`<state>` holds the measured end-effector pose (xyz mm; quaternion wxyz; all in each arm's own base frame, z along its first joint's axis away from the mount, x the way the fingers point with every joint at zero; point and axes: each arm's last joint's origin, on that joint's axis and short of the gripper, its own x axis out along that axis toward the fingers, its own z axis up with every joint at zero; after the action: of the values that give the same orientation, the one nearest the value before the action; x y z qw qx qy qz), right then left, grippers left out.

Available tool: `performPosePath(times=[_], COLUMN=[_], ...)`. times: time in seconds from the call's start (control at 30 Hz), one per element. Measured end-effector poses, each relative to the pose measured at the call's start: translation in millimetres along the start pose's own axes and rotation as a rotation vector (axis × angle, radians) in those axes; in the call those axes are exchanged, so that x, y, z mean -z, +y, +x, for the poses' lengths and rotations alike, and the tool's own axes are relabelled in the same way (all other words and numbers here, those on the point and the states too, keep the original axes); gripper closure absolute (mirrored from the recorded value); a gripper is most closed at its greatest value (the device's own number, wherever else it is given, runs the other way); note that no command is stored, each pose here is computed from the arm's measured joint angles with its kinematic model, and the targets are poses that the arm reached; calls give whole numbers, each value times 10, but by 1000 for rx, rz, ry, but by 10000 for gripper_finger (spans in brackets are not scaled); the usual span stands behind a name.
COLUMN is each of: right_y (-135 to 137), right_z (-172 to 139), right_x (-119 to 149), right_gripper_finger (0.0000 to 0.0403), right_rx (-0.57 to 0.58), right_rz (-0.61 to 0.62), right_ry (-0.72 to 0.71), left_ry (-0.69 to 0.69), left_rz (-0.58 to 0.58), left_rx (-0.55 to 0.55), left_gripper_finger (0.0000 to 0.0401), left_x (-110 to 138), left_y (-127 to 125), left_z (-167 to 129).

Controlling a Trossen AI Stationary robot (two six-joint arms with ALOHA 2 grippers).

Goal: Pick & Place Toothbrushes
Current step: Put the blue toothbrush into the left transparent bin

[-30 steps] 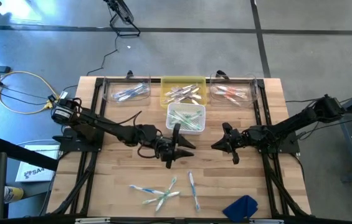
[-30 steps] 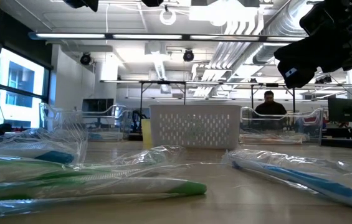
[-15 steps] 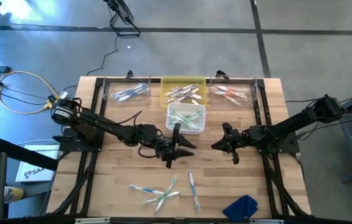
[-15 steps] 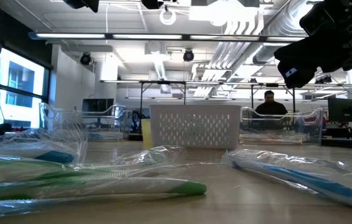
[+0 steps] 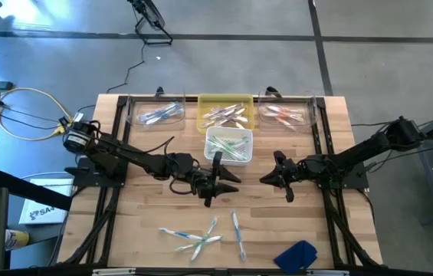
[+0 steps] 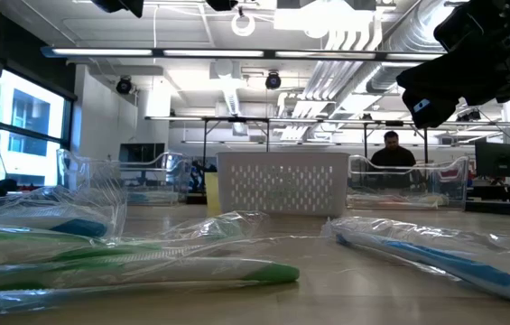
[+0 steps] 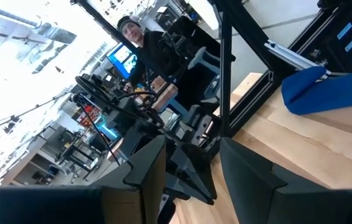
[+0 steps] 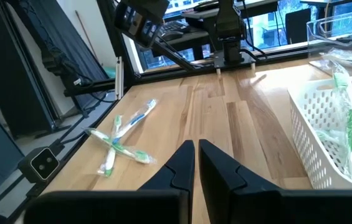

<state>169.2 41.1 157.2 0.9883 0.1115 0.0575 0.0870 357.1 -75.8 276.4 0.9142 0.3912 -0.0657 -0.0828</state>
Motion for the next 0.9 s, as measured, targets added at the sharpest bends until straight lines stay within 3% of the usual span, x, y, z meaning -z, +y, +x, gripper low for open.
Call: performPosePath(times=[0.2,0.47,0.9], right_y=[-20,-20,-20], right_z=[-1,-1,-2], right_x=[-5,-6,-4], right_gripper_finger=[388,388,388], right_rx=[68,69,68], right_rz=[0,0,26], right_ry=[-17,-18,-18], left_ry=[8,46,45], left_rz=[0,-2,-178], left_rx=[9,49,42], left_gripper_finger=[253,253,253], left_x=[7,52,48], left_y=[-8,-55,-52], left_z=[0,5,6])
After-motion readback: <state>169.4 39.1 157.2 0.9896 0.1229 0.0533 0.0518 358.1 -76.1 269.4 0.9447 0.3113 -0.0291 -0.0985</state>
